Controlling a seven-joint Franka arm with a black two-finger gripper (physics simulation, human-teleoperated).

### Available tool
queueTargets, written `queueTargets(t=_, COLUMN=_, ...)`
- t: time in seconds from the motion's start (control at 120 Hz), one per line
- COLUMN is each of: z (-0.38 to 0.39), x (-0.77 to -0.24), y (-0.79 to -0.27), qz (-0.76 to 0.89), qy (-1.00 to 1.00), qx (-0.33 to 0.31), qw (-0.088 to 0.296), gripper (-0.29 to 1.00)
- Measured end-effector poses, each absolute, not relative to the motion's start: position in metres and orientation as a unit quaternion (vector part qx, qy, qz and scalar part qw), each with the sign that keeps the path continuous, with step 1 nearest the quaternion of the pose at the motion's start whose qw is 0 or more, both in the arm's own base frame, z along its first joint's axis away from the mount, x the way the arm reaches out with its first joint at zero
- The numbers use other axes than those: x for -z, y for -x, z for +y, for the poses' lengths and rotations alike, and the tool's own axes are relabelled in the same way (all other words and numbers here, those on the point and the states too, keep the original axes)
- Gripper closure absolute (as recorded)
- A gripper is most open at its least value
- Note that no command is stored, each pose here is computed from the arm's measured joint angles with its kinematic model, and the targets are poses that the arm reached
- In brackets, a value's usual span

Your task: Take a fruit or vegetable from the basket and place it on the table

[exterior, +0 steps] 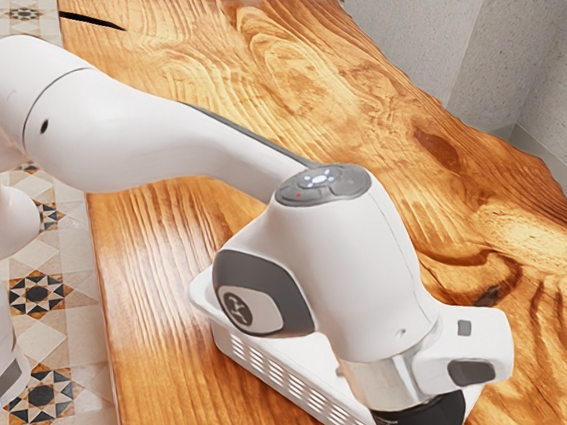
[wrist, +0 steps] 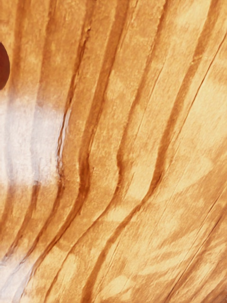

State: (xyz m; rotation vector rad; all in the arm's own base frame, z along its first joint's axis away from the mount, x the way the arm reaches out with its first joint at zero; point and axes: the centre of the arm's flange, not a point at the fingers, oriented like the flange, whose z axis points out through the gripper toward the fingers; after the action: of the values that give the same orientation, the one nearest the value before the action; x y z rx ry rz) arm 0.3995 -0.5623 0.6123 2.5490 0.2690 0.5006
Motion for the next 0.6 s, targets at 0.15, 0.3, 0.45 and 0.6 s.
queueTargets(t=0.15, z=-0.557, x=-0.616, y=-0.402, qz=0.110, qy=-0.940, qx=-0.187, qw=0.263, gripper=0.02)
queueTargets(t=0.3, z=-0.531, x=-0.619, y=-0.421, qz=0.137, qy=-0.937, qx=-0.195, qw=0.256, gripper=0.01)
queueTargets(t=0.45, z=-0.412, x=-0.617, y=-0.514, qz=0.253, qy=-0.916, qx=-0.220, qw=0.218, gripper=0.00)
queueTargets(t=0.6, z=-0.247, x=-0.627, y=-0.595, qz=0.456, qy=-0.844, qx=-0.170, qw=0.227, gripper=0.00)
